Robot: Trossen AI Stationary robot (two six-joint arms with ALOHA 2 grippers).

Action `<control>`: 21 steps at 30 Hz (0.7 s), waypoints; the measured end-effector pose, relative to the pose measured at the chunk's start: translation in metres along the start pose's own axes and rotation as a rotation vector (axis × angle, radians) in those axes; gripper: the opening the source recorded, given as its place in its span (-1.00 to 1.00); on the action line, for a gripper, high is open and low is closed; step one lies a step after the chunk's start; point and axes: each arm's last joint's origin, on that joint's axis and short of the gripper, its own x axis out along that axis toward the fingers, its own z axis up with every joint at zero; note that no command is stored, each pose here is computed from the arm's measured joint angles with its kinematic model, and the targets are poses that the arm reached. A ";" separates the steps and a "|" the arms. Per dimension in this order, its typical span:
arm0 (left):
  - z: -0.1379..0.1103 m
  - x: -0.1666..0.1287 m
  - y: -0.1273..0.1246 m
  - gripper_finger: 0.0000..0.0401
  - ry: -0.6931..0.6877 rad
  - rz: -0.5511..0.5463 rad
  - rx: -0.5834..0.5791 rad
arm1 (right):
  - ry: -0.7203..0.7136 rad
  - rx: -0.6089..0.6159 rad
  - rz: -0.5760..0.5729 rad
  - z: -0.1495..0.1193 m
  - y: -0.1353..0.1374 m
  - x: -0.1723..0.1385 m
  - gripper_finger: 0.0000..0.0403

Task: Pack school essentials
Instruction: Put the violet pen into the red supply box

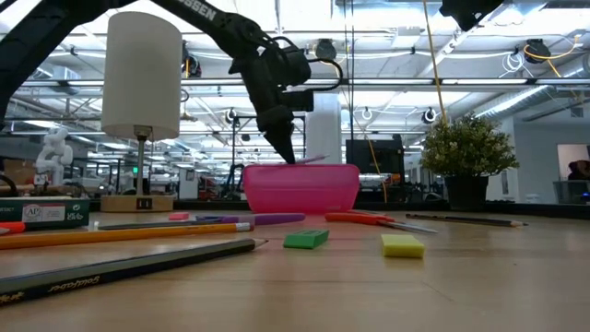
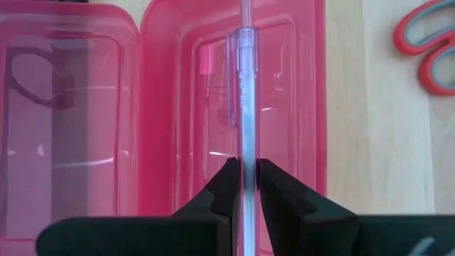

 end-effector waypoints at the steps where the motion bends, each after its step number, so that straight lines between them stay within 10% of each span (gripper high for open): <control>1: 0.000 0.000 0.000 -0.77 0.002 -0.001 -0.007 | 0.000 0.000 0.000 0.000 0.000 0.000 -1.00; 21: -0.002 0.011 -0.007 -0.77 0.049 -0.021 -0.045 | 0.011 -0.004 -0.002 -0.001 0.000 0.000 -1.00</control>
